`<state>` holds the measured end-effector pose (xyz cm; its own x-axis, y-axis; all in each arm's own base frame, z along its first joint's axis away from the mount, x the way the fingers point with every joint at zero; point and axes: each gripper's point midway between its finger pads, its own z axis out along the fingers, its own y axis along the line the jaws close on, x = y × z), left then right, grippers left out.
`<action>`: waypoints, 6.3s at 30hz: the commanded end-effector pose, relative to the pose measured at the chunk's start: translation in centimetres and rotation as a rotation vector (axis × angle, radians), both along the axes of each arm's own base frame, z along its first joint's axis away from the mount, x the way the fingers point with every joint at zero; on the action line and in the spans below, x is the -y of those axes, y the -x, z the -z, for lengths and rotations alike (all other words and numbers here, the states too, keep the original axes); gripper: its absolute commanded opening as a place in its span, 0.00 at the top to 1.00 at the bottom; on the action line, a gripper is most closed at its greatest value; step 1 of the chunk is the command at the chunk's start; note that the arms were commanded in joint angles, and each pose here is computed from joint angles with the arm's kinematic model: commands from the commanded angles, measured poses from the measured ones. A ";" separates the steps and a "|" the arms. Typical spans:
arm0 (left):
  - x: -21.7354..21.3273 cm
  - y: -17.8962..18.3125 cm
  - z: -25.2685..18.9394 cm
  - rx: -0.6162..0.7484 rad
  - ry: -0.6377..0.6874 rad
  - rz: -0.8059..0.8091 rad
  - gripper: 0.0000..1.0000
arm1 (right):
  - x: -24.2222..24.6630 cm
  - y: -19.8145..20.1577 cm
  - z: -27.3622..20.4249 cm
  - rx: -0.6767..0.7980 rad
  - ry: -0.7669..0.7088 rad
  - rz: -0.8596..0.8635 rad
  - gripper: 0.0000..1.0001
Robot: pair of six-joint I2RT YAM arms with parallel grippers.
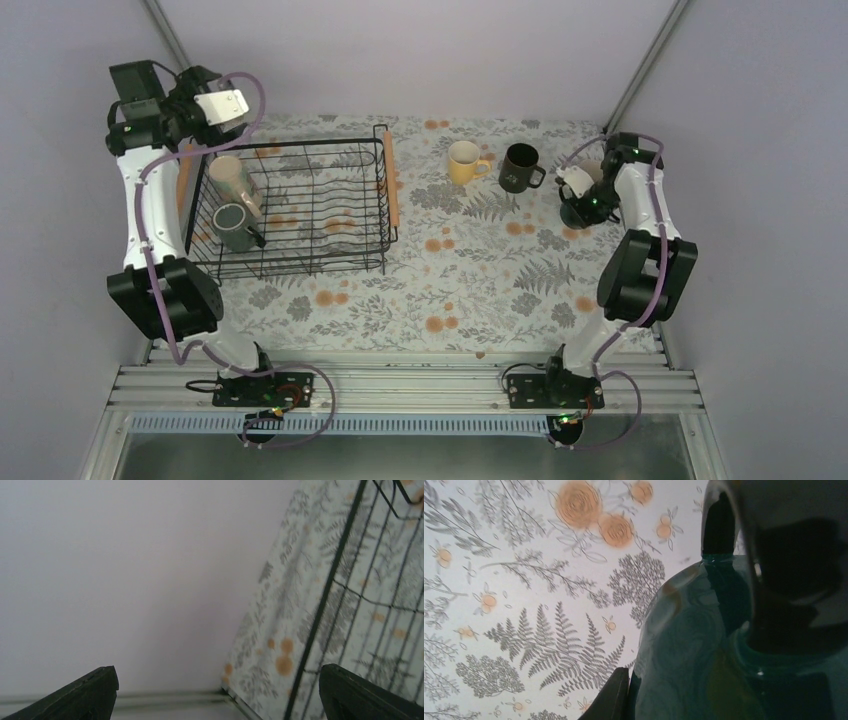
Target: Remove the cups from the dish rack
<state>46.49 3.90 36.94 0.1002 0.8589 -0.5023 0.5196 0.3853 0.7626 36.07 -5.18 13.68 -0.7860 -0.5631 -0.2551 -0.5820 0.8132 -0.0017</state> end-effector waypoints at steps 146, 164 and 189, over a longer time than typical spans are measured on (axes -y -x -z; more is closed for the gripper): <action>1.9 1.3 22.7 -0.282 -1.151 0.513 0.98 | -2.6 0.5 -4.0 0.133 -0.210 -0.130 0.34; 9.7 1.7 8.3 -0.138 -0.687 0.493 0.98 | -7.6 0.6 -9.7 0.241 -0.322 -0.212 0.34; 16.5 1.4 2.9 -0.140 -0.039 0.532 0.98 | -26.9 2.5 -14.1 0.270 -0.518 -0.593 0.31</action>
<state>44.24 -10.42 27.43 0.4360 0.8169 -0.3776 0.7824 -0.1368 0.6075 34.36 17.92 25.34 -0.3755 -0.6411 -0.6693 -0.9143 0.3747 0.1540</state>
